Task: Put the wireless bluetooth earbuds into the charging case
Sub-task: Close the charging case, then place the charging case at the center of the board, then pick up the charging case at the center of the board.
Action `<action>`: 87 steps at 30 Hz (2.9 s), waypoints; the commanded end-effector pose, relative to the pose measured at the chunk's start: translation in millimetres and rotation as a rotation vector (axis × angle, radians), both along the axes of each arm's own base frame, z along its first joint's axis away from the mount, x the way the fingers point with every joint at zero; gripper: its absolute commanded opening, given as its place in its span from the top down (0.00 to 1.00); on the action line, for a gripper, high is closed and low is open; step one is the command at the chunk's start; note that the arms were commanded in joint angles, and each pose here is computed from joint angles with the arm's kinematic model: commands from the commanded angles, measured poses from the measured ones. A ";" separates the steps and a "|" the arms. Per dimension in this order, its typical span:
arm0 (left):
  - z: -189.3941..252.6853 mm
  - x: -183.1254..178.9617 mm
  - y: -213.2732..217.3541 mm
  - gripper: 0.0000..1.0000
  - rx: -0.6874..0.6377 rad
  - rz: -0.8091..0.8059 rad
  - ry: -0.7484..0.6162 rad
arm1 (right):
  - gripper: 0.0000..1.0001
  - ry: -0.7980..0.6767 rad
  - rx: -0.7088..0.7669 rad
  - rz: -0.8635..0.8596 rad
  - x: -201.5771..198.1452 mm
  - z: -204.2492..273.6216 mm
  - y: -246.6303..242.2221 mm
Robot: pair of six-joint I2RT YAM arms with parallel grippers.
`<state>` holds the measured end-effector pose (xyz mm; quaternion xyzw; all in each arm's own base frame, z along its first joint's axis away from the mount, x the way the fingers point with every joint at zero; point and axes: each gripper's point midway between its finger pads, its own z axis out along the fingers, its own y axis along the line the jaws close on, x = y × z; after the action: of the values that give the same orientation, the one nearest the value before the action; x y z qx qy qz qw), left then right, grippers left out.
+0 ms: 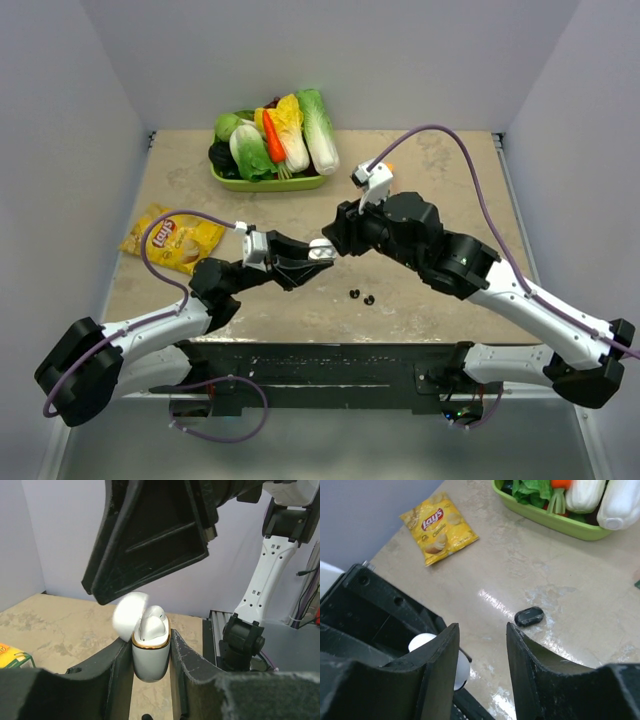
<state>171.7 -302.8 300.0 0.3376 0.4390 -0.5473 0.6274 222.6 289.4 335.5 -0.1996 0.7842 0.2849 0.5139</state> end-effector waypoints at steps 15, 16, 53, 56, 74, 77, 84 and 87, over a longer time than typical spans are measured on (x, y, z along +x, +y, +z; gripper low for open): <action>-38.2 96.5 23.3 1.00 0.002 0.452 0.335 | 0.47 -0.065 0.052 -0.352 12.8 -30.6 -75.9; -62.9 110.6 26.1 1.00 0.017 0.498 0.450 | 0.47 -0.068 0.053 -0.369 15.0 -36.4 -77.1; -300.3 148.0 135.4 0.45 0.346 0.908 1.309 | 0.44 0.089 -0.108 -0.332 -0.3 -155.7 -77.7; -292.2 145.3 146.6 0.39 0.354 0.960 1.298 | 0.44 0.089 -0.108 -0.333 -0.4 -156.3 -78.2; -227.0 103.7 32.0 0.37 0.481 0.821 0.915 | 0.46 0.101 -0.121 -0.324 8.7 -172.1 -61.1; -228.7 110.6 28.2 0.34 0.500 0.840 0.913 | 0.46 0.109 -0.113 -0.317 5.3 -173.5 -62.7; -236.6 110.7 43.0 0.51 0.489 0.914 0.941 | 0.46 0.102 -0.088 -0.322 2.1 -171.9 -68.2; -235.6 112.6 53.1 0.62 0.459 0.957 0.943 | 0.46 0.101 -0.092 -0.321 2.5 -172.7 -67.7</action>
<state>275.0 -261.0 52.3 -0.0126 0.8812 -0.2069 0.4248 223.3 217.7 155.4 -0.0921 0.8496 0.1581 0.4947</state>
